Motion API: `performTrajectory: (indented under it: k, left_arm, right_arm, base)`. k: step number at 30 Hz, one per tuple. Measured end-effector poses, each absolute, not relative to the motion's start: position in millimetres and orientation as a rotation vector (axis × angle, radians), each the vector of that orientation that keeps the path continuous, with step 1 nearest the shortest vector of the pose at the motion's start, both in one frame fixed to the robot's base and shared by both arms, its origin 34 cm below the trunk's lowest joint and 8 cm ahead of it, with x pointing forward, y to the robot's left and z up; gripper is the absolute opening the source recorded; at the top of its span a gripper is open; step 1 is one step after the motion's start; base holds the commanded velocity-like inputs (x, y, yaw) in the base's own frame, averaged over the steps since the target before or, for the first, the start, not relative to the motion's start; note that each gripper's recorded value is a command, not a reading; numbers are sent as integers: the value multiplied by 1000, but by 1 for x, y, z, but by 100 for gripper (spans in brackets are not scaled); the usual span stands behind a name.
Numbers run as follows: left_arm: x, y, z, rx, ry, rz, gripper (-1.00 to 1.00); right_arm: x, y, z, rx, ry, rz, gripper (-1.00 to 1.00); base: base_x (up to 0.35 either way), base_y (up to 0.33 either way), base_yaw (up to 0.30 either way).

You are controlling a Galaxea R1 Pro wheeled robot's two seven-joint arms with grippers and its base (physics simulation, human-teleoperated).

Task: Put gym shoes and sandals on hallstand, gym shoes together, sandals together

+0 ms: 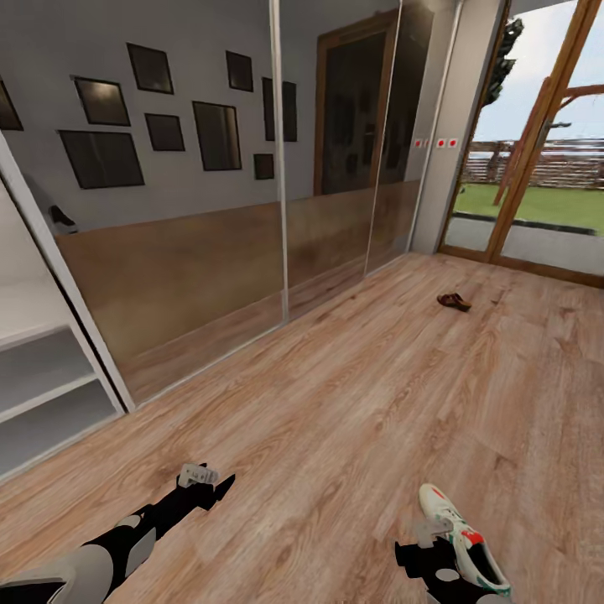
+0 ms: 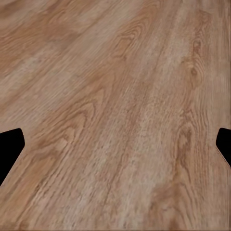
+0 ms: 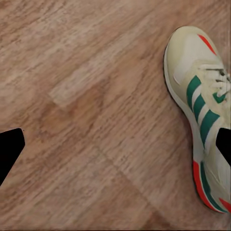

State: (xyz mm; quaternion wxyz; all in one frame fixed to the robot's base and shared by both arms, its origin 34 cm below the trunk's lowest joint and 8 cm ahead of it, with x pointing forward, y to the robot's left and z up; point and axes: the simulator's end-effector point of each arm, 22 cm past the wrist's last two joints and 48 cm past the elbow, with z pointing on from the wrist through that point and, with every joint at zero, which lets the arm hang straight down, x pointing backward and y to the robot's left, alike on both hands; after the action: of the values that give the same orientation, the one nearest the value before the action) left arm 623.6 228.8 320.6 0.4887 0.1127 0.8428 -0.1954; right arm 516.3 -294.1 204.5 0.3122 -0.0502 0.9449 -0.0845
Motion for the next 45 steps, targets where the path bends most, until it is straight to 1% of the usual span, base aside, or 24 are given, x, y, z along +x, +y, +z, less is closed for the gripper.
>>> performTrajectory:
  k: [32, 45]
  left_arm:
    - [624, 229, 321, 274, 2048, -475, 100]
    - [624, 229, 321, 275, 2047, -475, 100]
  right_arm:
    - [516, -294, 205, -132, 2493, -223, 100]
    - [516, -294, 205, -132, 2493, -223, 100]
  base:
    - [1, 0, -298]
    - [242, 0, -65]
